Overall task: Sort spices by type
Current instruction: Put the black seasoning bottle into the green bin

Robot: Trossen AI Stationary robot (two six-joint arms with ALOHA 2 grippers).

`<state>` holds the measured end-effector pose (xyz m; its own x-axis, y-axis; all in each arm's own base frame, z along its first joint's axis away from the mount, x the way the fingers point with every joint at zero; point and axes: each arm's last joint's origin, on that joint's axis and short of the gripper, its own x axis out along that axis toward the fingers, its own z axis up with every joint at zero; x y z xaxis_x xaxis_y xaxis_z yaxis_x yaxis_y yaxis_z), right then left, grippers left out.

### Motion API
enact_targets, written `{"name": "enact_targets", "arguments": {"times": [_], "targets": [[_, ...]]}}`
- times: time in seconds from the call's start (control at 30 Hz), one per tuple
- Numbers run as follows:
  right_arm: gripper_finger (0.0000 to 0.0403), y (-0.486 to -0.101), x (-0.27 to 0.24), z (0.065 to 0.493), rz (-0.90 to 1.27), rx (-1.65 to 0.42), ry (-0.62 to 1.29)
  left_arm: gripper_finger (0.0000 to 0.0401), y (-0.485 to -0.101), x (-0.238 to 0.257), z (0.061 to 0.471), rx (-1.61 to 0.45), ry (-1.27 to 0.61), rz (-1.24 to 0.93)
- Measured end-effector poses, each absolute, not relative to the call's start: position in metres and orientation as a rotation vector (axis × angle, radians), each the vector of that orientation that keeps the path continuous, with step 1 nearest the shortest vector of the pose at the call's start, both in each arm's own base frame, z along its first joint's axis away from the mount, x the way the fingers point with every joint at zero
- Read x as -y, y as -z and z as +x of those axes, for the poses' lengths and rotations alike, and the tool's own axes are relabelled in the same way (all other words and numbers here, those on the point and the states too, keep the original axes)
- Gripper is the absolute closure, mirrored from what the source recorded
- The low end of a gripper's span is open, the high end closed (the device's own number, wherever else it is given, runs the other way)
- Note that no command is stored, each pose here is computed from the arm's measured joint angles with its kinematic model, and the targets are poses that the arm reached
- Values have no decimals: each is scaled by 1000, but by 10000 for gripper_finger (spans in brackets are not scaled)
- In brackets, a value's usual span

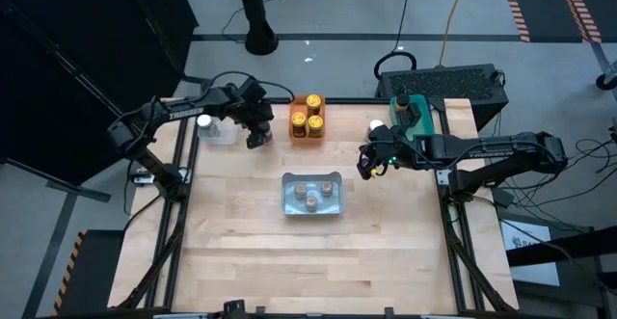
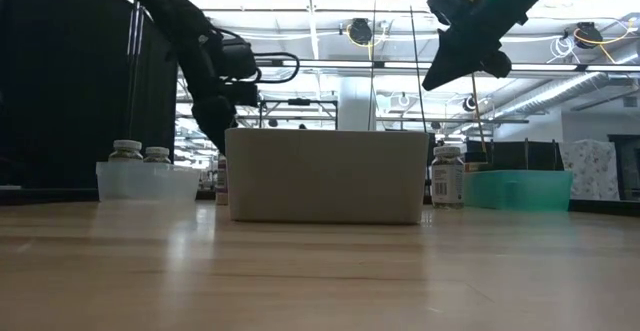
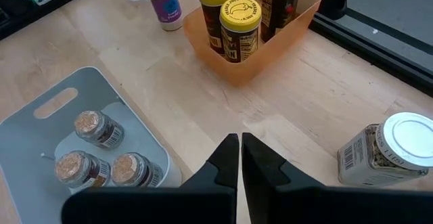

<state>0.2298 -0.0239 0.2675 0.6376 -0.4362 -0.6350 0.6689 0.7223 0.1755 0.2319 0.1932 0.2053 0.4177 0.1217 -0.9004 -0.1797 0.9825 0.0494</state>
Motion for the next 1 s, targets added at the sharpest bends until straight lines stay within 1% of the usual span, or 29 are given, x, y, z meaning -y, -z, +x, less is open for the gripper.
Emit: {"name": "enact_targets", "arguments": {"times": [0.17,0.2,0.43,0.6,0.83,1.0], "targets": [[403,-268,24,230,420,-600,652,182,-205,-192,233,-1122,-184,-53],[403,-268,24,230,420,-600,652,186,-205,-191,234,-1123,-183,-51],[403,-268,24,230,393,-607,647,186,-210,-181,235,-1136,-155,-47],[403,-268,24,231,331,-615,626,186,-239,-155,231,-1073,-136,-3],[403,-275,24,236,250,-557,577,186,-292,-104,233,-799,-104,81],[403,-279,24,240,226,-510,552,186,-309,-72,242,-664,-19,143]]}}
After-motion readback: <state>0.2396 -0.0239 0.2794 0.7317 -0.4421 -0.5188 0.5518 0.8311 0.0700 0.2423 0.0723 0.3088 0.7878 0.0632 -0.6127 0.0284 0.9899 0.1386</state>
